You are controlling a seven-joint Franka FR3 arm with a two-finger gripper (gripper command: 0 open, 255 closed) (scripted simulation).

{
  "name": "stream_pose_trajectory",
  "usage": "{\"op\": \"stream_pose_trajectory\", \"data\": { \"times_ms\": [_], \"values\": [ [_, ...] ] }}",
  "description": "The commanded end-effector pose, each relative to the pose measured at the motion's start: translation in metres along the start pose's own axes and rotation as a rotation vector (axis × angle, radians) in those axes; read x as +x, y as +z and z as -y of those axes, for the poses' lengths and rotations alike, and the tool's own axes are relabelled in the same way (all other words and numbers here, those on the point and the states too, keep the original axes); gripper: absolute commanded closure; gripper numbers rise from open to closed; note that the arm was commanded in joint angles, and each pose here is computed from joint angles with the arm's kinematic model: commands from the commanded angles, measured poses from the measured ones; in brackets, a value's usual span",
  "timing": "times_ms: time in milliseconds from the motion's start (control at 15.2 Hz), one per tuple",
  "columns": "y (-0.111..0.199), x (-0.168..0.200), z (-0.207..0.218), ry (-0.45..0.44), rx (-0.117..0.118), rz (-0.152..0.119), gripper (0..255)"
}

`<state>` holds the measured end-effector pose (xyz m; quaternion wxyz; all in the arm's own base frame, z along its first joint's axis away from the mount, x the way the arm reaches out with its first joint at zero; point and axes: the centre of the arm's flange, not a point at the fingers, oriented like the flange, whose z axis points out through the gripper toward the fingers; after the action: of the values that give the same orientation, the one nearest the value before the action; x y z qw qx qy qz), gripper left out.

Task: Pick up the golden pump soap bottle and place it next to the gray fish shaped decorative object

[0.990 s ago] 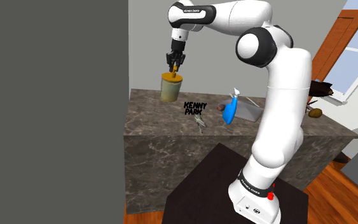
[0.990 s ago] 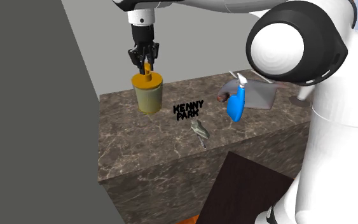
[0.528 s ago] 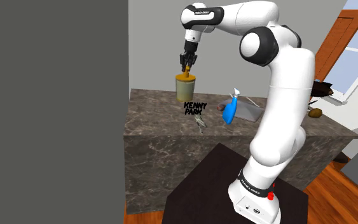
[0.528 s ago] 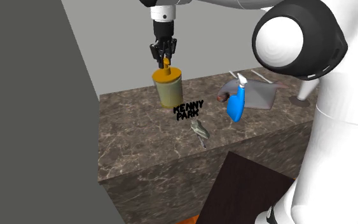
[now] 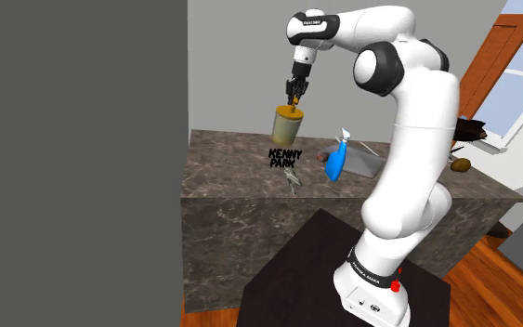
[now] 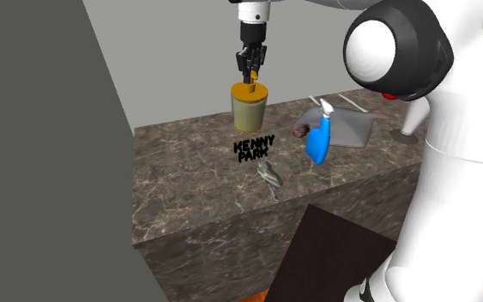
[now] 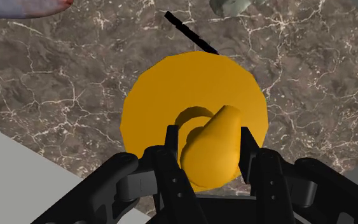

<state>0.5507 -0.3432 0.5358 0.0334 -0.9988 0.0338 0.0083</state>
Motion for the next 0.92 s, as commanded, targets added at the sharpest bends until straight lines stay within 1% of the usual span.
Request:
{"op": "stream_pose_trajectory", "data": {
  "times_ms": [0,594,858],
  "values": [
    [-0.002,-0.010,-0.025,-0.001,-0.001,-0.001,255],
    [-0.009,-0.052,-0.132,-0.001,-0.001,-0.001,255],
    [0.012,-0.051,-0.134,-0.001,-0.001,-0.001,255]
  ]
}}
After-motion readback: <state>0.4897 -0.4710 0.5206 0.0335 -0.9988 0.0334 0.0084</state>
